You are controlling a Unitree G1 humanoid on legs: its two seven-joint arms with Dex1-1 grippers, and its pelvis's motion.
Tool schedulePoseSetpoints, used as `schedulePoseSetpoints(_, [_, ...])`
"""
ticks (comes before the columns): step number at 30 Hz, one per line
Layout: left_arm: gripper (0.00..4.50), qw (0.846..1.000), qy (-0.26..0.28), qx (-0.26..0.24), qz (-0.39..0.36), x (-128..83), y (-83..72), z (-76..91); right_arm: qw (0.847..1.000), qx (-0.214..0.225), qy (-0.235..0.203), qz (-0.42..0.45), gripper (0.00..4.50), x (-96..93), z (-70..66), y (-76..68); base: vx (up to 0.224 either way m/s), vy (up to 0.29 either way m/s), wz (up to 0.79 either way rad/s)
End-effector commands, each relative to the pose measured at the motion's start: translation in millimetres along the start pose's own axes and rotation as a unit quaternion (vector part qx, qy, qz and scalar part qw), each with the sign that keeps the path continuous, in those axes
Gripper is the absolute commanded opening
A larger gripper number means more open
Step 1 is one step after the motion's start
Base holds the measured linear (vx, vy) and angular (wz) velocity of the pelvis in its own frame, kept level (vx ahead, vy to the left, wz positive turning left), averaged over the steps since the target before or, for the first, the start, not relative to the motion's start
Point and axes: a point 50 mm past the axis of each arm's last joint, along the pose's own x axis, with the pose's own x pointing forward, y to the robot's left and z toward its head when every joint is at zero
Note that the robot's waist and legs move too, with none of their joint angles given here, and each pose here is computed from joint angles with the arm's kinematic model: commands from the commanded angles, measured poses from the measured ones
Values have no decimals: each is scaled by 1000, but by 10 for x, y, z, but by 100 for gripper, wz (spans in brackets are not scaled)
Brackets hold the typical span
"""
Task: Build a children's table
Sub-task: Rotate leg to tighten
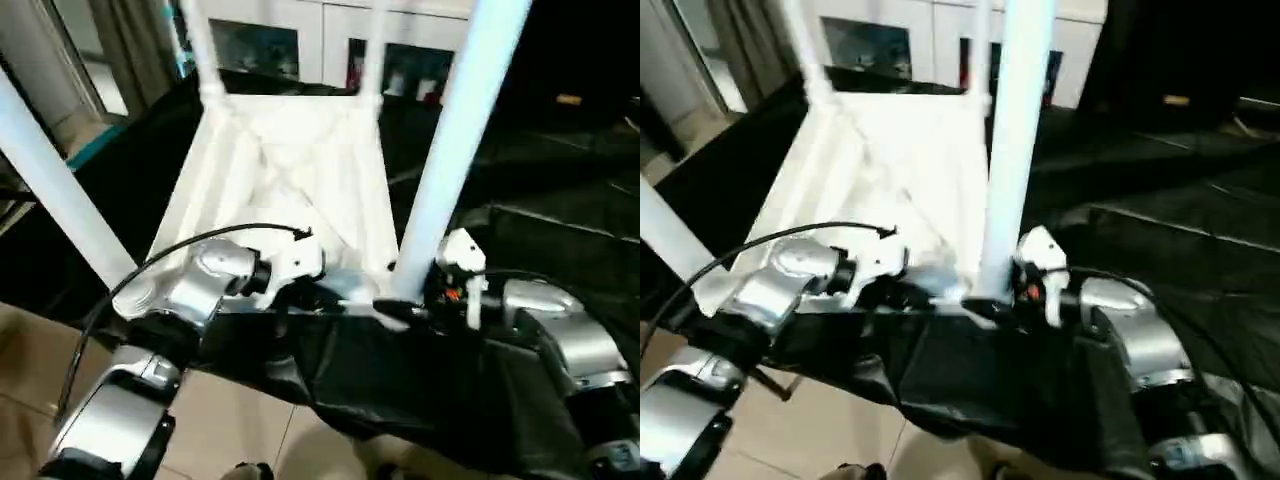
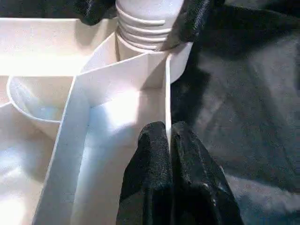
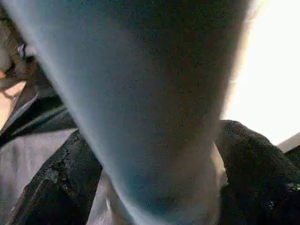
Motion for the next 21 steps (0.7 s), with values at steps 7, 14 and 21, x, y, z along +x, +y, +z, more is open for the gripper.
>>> schedulePoseSetpoints(7, [0, 999, -19, 2, -37, -3, -60, 6, 999, -4, 15, 33, 322, -65, -11, 72, 0, 0, 0])
schedulePoseSetpoints(14, [0, 999, -32, -6, 7, 93, -9, 49, 999, 26, 3, 29, 283, 76, -105, 209, 0, 0, 0])
schedulePoseSetpoints(21, [0, 993, -34, -37, 109, 305, 156, 149, 987, 77, -34, -137, 275, 327, -216, 97, 0, 0, 0])
